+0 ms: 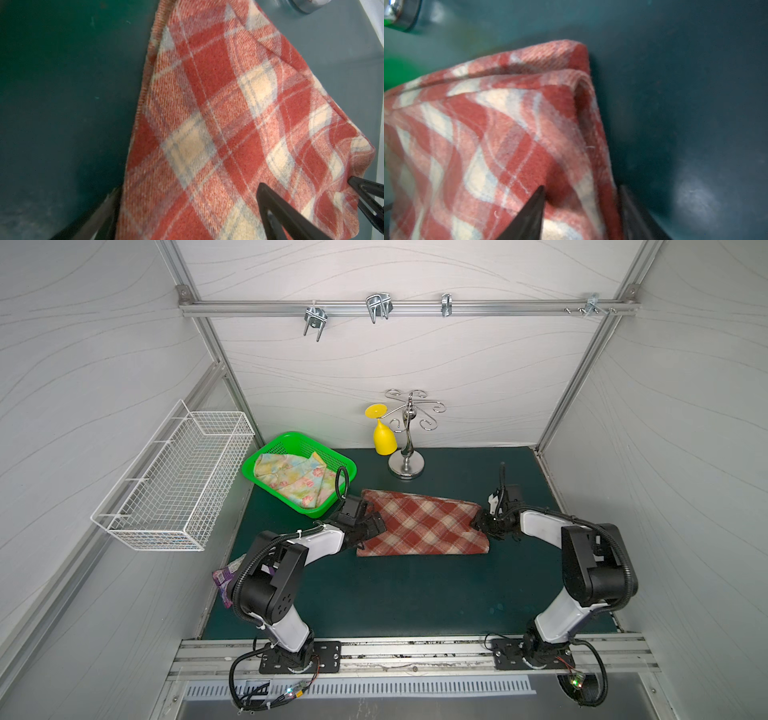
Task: Fold and stack skirts
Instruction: Fold the skirt at the center of the table.
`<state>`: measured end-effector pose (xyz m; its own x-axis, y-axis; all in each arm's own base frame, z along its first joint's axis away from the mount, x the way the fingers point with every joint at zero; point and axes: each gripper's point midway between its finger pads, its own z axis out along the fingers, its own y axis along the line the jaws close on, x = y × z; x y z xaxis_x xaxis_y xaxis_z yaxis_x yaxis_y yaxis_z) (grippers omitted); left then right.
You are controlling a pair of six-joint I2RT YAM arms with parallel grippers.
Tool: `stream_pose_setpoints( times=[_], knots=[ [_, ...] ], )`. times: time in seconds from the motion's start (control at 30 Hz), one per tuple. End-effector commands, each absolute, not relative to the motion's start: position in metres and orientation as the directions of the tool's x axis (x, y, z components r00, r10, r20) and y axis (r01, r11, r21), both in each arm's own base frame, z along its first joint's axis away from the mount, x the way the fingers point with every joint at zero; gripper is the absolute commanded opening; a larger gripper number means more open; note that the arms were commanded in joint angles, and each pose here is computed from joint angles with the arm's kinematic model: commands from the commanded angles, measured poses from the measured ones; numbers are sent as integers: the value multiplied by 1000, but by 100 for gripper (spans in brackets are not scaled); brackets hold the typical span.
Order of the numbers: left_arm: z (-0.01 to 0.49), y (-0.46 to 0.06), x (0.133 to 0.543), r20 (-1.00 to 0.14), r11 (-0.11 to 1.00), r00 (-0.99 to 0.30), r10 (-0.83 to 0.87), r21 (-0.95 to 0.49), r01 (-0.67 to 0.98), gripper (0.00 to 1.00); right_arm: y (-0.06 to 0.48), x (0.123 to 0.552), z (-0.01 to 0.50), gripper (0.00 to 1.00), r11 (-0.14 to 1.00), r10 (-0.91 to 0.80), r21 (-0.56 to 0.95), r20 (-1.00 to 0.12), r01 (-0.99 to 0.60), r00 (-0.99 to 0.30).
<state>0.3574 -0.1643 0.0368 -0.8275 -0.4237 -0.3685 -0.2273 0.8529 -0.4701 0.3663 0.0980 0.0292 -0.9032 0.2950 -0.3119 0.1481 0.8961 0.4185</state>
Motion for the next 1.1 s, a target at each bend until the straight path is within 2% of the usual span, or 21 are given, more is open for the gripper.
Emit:
stream_pose_setpoints(
  times=[0.0,0.07,0.17,0.33,0.57,0.77,0.93,1.07],
  knots=[
    [18,-161,333,-277,859,-864,-420,-428,-280,99,93,351,5,40,895,305,395,-203,207,-931],
    [19,-162,334,-276,858,-864,-421,-430,-281,99,93,350,3,31,896,305,387,-186,216,-934],
    [20,-162,334,-277,862,-867,-414,-426,-275,99,91,349,2,24,894,313,387,-181,225,-932],
    [24,-160,334,-286,870,-870,-402,-414,-266,99,90,350,2,0,884,322,405,-171,232,-931],
    [59,-154,336,-343,890,-861,-375,-393,-232,99,73,351,12,0,874,355,412,-183,256,-917],
    [106,-157,341,-391,902,-858,-332,-397,-168,99,50,353,44,0,886,365,389,-247,253,-898],
    [151,-187,346,-405,837,-859,-314,-545,-48,99,43,351,69,0,898,362,366,-303,243,-882],
    [180,-227,345,-383,709,-877,-291,-701,71,99,36,349,91,0,912,354,339,-358,233,-864]
  ],
)
